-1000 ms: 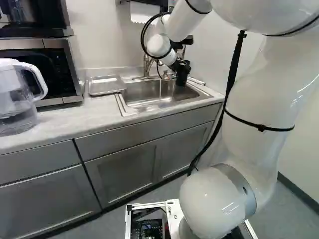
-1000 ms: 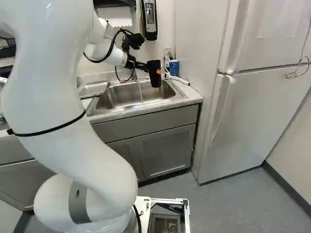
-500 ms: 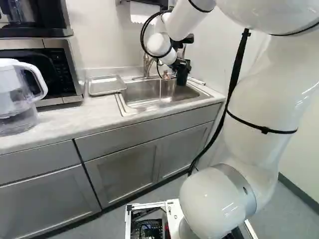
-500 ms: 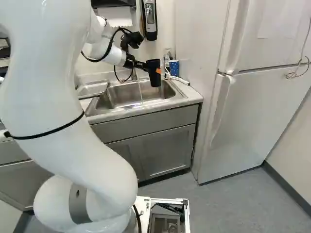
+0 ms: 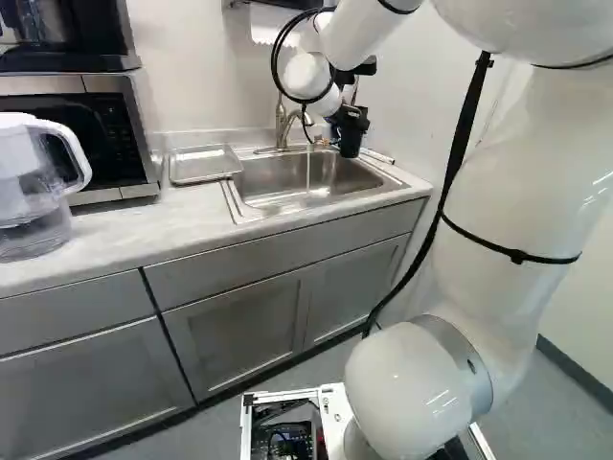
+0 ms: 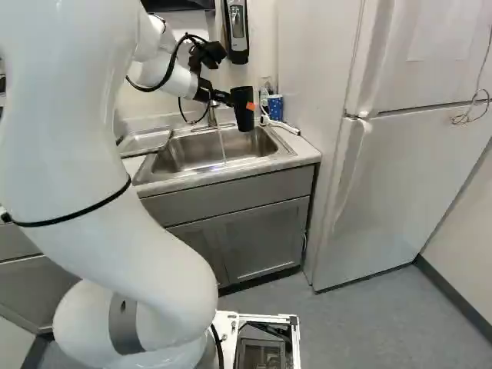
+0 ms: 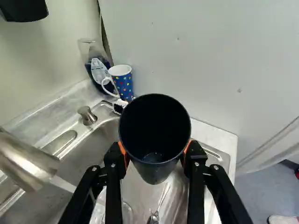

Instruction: Rinse the cup and place it in the tray

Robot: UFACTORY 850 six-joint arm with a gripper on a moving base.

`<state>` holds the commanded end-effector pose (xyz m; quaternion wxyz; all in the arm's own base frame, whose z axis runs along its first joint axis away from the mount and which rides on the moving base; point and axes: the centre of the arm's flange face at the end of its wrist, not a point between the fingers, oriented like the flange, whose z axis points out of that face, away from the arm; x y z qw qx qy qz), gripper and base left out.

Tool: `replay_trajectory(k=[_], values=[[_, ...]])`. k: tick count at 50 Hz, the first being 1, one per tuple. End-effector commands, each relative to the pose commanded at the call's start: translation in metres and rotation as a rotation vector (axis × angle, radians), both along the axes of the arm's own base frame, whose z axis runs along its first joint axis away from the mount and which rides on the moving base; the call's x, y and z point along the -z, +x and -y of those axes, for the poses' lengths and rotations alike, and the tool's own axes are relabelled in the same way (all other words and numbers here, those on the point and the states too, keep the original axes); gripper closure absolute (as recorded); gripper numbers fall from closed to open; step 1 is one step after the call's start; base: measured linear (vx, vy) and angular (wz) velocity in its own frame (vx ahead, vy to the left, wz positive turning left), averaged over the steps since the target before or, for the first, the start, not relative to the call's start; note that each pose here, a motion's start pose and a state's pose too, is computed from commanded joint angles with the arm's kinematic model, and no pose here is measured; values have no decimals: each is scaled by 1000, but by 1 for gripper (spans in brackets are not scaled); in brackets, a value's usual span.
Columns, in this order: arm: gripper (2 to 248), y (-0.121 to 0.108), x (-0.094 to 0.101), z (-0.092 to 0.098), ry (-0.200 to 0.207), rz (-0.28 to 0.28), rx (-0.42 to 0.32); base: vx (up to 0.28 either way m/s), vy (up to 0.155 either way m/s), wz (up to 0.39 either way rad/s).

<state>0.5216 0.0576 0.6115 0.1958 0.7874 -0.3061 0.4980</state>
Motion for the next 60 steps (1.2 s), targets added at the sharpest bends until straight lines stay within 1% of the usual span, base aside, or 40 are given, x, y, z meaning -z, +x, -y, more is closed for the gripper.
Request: replay_trajectory(k=[19,29,47,60], values=[[126,-3,2,-6,24,-6,3,0,0,0],[126,-3,2,-7,23,-6,-1,0,0,0],[126,1,1,-11,17,2,-68,0,0,0],[126,3,1,-14,28,3,-112,0,0,0]])
